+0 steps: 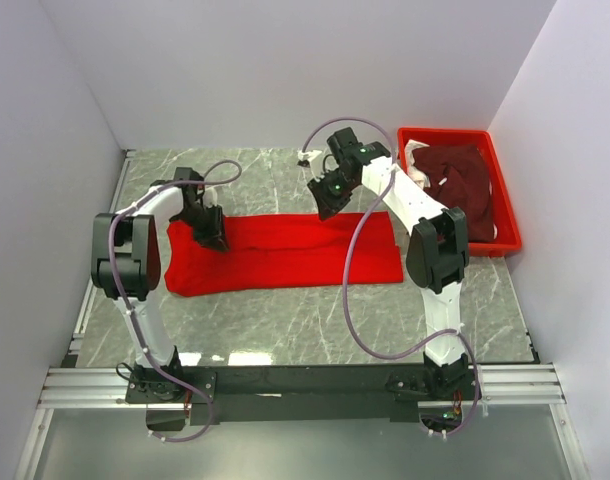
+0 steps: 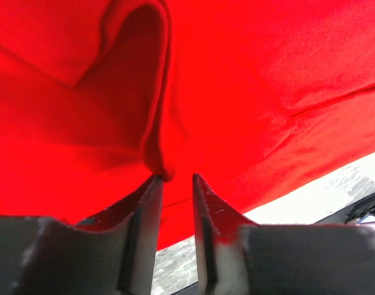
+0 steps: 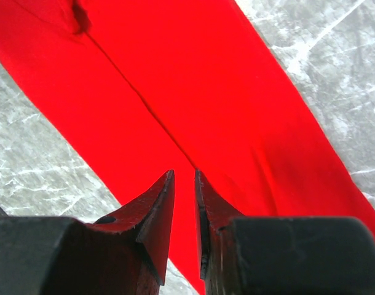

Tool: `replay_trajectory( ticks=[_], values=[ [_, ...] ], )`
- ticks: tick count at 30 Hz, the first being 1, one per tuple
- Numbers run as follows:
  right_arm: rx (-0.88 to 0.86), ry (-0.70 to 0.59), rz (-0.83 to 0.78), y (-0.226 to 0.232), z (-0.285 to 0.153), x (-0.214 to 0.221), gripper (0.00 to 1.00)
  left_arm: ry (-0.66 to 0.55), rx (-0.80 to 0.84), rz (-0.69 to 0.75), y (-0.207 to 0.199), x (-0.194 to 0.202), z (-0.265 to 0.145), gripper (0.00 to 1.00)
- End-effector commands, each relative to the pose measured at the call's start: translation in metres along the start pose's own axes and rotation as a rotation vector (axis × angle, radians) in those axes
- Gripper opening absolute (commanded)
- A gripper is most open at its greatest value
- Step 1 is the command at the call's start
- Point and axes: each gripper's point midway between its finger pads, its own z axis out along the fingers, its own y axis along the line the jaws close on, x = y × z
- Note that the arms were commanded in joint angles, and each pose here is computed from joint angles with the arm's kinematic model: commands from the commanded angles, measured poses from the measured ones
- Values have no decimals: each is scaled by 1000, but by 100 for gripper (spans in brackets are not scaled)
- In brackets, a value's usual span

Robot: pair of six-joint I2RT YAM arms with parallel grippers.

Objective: Fold and stack the t-shirts
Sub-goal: Fold the tshirt

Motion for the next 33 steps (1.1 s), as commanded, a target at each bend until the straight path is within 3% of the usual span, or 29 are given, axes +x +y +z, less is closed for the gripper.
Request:
replay_trajectory(
  ticks=[1, 6, 16, 18, 21, 27, 33],
  values=[
    [33, -43, -18, -8, -18, -9, 27, -42, 35, 27, -16, -20, -3, 24],
    [37, -43, -17, -13, -20, -8, 26, -81, 96, 97, -47, -33, -6, 2],
    [45, -47, -21, -21, -19, -7, 26, -170, 215, 208, -97, -82, 2, 1],
    [46, -52, -20, -23, -18, -8, 26, -153, 237, 227, -104, -84, 15, 9],
    [42, -61, -13, -23, -16, -13, 27, -147, 288, 265, -118, -89, 16, 33],
    [-1, -138, 33, -22, -5, -38, 29, -285, 309, 214, -89, -108, -36, 41],
    [-112, -261, 77, 1, 20, -83, 36, -258, 80, 291, -26, -87, -49, 44]
  ],
)
